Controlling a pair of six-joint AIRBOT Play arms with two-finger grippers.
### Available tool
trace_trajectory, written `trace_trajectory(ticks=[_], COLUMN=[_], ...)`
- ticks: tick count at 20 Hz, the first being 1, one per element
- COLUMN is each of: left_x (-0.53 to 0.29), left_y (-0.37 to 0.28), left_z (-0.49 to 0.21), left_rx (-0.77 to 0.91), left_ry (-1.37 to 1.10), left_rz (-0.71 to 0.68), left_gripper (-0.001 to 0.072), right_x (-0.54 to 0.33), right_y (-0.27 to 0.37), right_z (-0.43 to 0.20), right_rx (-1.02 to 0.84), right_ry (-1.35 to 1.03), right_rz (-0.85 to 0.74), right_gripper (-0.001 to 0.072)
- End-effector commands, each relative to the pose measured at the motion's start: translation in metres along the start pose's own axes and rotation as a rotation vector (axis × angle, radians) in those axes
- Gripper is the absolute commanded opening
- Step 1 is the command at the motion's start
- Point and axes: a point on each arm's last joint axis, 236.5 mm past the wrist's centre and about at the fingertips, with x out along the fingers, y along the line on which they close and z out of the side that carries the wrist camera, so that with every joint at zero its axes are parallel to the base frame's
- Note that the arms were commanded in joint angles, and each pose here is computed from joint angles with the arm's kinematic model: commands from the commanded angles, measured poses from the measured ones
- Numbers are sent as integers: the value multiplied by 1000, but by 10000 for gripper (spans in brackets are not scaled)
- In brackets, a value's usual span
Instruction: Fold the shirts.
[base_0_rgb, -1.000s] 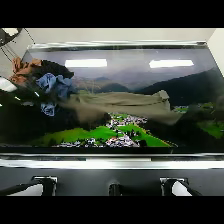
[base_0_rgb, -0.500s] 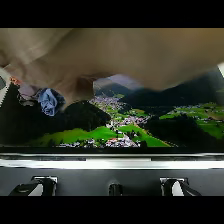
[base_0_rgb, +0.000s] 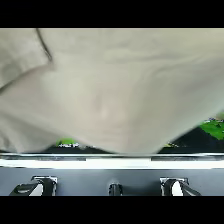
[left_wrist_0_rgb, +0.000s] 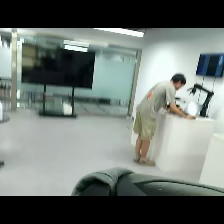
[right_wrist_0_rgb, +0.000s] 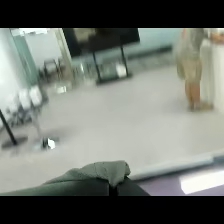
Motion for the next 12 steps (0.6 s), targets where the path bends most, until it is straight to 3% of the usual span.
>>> trace_trajectory(ticks=[1,5,7,10,12], left_x=[41,104,119,124,143], left_y=[26,71,88,110,110], left_z=[-79,-274,-391,-536,-580], left_rx=[-96,-235,-293,-433,-547], left_ry=[261,771,1003,1228,1231], left_rz=[21,32,31,79,79], left_gripper=[23,25,25,24,24], right_x=[30,75,96,151,191], right_y=[-30,-79,-94,-111,-111], right_z=[-86,-249,-345,-449,-489], right_rx=[49,166,99,23,104], right_ry=[351,960,1222,1306,1246], right_rz=[-36,-41,-97,-180,-188], right_gripper=[42,41,41,42,42])
